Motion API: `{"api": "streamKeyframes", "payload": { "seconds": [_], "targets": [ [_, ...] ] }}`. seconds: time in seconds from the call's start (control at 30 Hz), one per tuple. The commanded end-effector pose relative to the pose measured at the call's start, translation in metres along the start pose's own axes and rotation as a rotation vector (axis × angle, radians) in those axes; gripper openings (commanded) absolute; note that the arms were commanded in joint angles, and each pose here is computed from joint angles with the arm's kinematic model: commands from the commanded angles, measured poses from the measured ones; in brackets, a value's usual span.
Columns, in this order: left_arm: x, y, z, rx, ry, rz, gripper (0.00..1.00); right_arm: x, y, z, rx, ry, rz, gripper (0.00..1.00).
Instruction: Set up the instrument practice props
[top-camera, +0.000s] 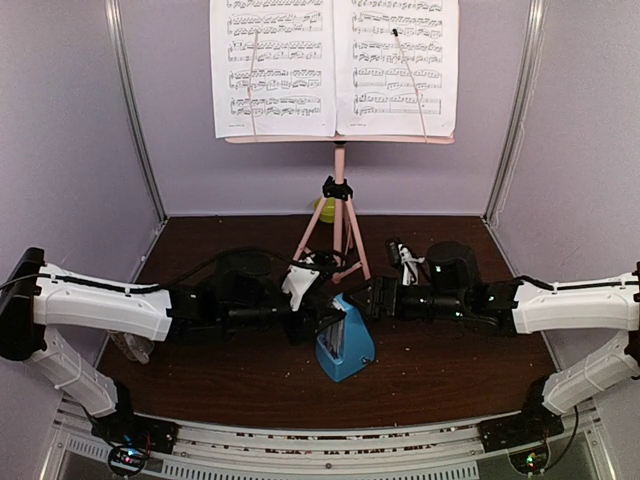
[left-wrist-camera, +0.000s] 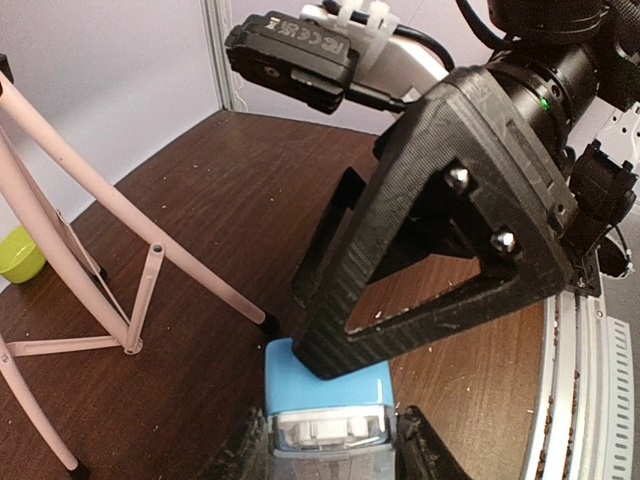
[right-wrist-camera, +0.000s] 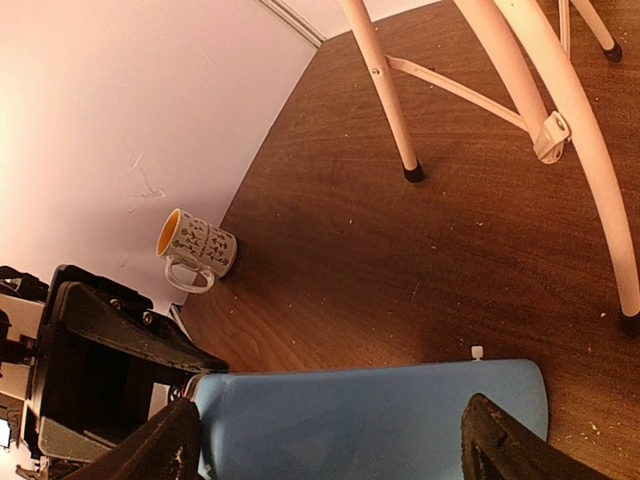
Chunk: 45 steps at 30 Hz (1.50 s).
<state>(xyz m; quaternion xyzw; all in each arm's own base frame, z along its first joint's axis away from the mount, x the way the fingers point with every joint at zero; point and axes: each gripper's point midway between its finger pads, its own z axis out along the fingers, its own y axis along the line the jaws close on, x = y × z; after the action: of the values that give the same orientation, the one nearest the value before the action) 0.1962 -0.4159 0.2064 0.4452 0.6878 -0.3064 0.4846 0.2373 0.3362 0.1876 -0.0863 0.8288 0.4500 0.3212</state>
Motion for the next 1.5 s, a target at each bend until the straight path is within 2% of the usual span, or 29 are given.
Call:
{"api": "streamKeyframes", "payload": {
  "seconds": [0.0,0.37,0.67,1.13,1.47],
  "targets": [
    [-0.002,0.000,-0.010,0.006,-0.007,0.041,0.14,0.051,-0.070,-0.001,0.240,0.153,-0.009,0.90],
    [-0.001,0.002,0.005,-0.001,0.016,0.047,0.12,0.052,-0.067,-0.003,0.222,0.163,-0.031,0.90],
    [-0.010,-0.003,0.000,0.026,-0.016,0.060,0.11,0.080,-0.110,-0.006,0.326,0.220,-0.021,0.89],
    [-0.009,-0.006,-0.007,0.040,0.002,0.093,0.10,0.089,-0.130,-0.009,0.376,0.246,-0.024,0.89],
    [0.016,-0.010,-0.015,0.055,0.083,0.141,0.10,0.089,-0.143,-0.017,0.406,0.234,-0.007,0.88]
  ]
}}
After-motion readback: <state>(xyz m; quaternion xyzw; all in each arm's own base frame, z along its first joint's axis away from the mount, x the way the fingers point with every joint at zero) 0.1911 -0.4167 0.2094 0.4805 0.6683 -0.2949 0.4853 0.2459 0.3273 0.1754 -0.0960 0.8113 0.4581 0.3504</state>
